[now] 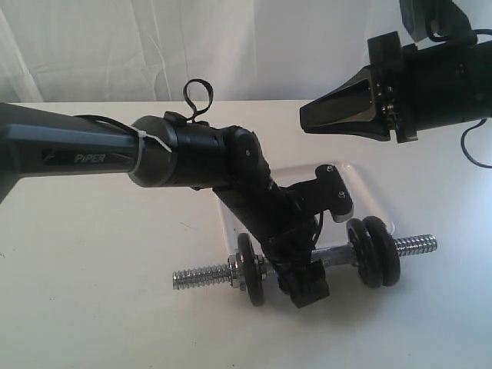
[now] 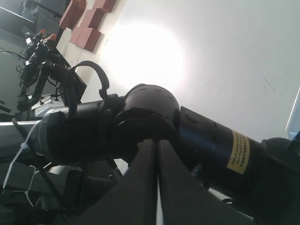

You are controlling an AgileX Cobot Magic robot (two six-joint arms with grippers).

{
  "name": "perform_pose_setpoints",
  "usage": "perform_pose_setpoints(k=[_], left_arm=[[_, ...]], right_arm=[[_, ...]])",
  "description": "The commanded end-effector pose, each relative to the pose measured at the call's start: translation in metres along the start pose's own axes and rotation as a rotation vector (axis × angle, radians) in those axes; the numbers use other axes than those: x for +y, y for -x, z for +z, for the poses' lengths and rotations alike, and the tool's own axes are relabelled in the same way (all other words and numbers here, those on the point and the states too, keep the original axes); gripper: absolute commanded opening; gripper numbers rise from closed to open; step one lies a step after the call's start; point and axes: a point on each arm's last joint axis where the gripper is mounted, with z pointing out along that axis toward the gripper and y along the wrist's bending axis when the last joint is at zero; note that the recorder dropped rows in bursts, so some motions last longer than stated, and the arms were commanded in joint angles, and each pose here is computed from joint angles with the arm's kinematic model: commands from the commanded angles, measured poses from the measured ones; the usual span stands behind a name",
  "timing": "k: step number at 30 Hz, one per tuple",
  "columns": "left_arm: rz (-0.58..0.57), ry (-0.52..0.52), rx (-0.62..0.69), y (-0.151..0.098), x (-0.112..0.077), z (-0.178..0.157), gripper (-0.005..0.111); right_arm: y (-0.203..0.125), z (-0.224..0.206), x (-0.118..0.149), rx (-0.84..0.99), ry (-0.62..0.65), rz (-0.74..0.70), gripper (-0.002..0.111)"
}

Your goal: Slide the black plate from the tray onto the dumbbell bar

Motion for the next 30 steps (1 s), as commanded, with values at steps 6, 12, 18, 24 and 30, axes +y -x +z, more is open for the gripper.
perform_pose_setpoints(k=[6, 12, 18, 24, 30], left_arm=[[0.088, 0.05, -0.038, 0.019, -0.005, -0.046, 0.073], [-0.031, 0.046, 0.138, 0.015, -0.023, -0.105, 0.067], [-0.198, 0.272, 0.44, -0.013, -0.045, -0.196, 0.009], [-0.431, 0.547, 0.153, -0.053, -0.109, -0.309, 0.0], [-0.713, 0.691, -0.246, -0.144, -0.192, -0.374, 0.0]], right_arm=[[-0.001, -0.001, 0.003, -0.002, 0.005, 0.009, 0.0], [0.0, -0.008, 0.017, -0.038, 0.019, -0.08, 0.0], [-0.02, -0.04, 0.069, -0.074, -0.128, -0.365, 0.0], [-0.064, -0.085, 0.083, -0.279, -0.636, -0.389, 0.0], [-0.133, -0.104, 0.09, -0.479, -0.789, -0.493, 0.0]])
